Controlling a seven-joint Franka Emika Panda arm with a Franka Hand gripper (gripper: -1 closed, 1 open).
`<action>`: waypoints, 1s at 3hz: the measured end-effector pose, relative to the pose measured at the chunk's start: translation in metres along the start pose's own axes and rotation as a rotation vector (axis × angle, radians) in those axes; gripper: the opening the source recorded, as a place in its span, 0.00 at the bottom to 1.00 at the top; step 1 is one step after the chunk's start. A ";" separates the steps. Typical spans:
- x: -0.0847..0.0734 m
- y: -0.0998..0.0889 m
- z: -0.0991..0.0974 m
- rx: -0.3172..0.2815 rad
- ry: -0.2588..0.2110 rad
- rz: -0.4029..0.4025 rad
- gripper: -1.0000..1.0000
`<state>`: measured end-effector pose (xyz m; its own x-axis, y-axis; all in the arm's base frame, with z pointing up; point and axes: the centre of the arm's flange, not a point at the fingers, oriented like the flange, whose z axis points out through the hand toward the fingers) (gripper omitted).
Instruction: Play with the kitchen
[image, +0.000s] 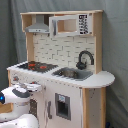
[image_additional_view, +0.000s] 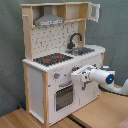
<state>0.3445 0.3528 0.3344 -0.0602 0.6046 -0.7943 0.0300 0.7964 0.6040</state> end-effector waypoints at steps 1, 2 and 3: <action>-0.001 -0.003 0.003 0.026 -0.017 0.140 1.00; -0.008 0.027 -0.023 -0.036 -0.009 0.206 1.00; -0.013 0.032 -0.034 -0.007 -0.036 0.220 1.00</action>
<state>0.3118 0.3704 0.3664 -0.0173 0.7641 -0.6449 0.0319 0.6450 0.7635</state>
